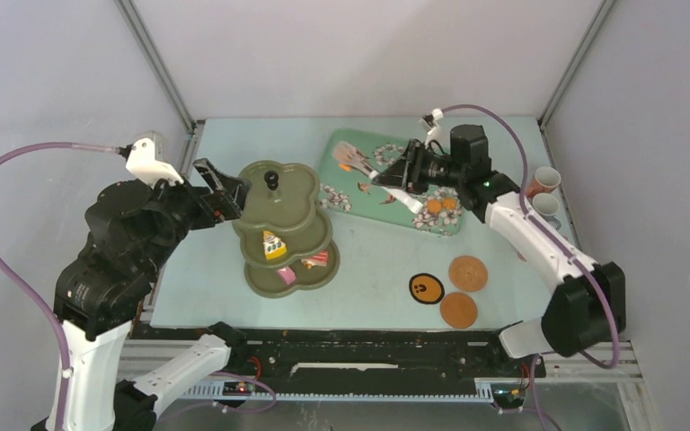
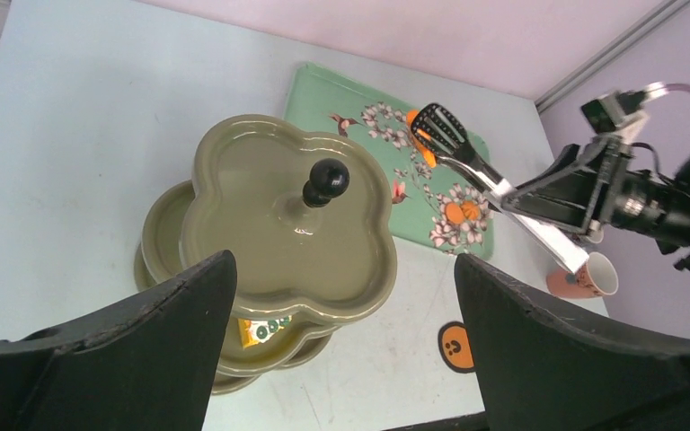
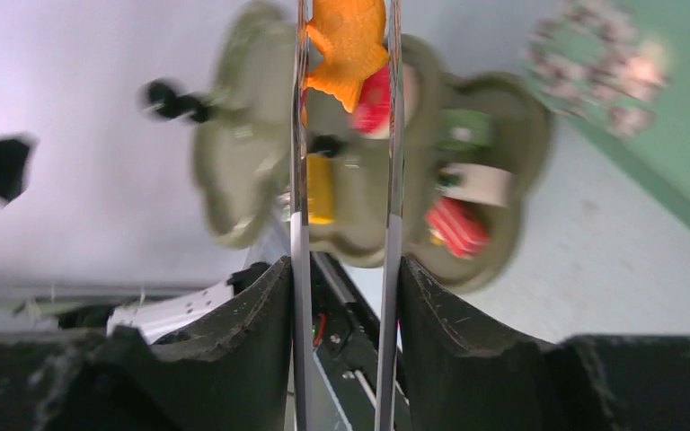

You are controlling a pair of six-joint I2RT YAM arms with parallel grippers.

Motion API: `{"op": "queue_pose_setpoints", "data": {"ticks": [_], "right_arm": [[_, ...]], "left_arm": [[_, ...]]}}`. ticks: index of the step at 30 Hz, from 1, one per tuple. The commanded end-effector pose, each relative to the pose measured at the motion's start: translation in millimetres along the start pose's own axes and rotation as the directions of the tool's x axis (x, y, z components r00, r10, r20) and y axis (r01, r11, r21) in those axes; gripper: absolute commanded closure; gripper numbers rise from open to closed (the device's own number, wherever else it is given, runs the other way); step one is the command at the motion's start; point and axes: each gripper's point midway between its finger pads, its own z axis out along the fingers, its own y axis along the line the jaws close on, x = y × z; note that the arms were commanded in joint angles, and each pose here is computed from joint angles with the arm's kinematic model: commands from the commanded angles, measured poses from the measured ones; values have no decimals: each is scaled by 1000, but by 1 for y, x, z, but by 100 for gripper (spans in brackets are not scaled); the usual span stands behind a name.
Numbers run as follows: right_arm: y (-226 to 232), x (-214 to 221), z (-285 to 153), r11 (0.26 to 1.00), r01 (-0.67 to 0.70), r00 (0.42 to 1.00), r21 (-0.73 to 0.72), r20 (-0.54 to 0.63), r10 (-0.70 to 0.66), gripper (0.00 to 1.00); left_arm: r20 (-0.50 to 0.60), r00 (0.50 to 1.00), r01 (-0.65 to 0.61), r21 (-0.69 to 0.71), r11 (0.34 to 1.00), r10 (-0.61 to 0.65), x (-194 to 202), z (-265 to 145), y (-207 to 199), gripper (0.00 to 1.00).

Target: Serve the afternoon tea

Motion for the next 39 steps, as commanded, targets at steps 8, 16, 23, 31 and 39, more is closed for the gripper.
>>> {"op": "queue_pose_setpoints", "data": {"ticks": [8, 16, 23, 31, 39], "right_arm": [[141, 6, 7, 908, 375, 926, -190, 114, -359, 100], [140, 21, 29, 830, 556, 831, 40, 10, -557, 100], [131, 31, 41, 750, 642, 764, 163, -55, -642, 98], [129, 38, 55, 720, 676, 737, 159, -104, -668, 92], [129, 43, 61, 709, 689, 724, 149, -126, -678, 65]], "left_arm": [[50, 994, 91, 42, 995, -93, -8, -6, -7, 2], [66, 994, 89, 22, 996, -90, -11, -16, -1, 2], [68, 994, 86, 10, 996, -86, -9, -20, 3, 2], [60, 995, 81, 17, 997, -82, -7, -19, 2, 2], [56, 995, 76, 10, 997, -76, -5, -21, 4, 2]]}}
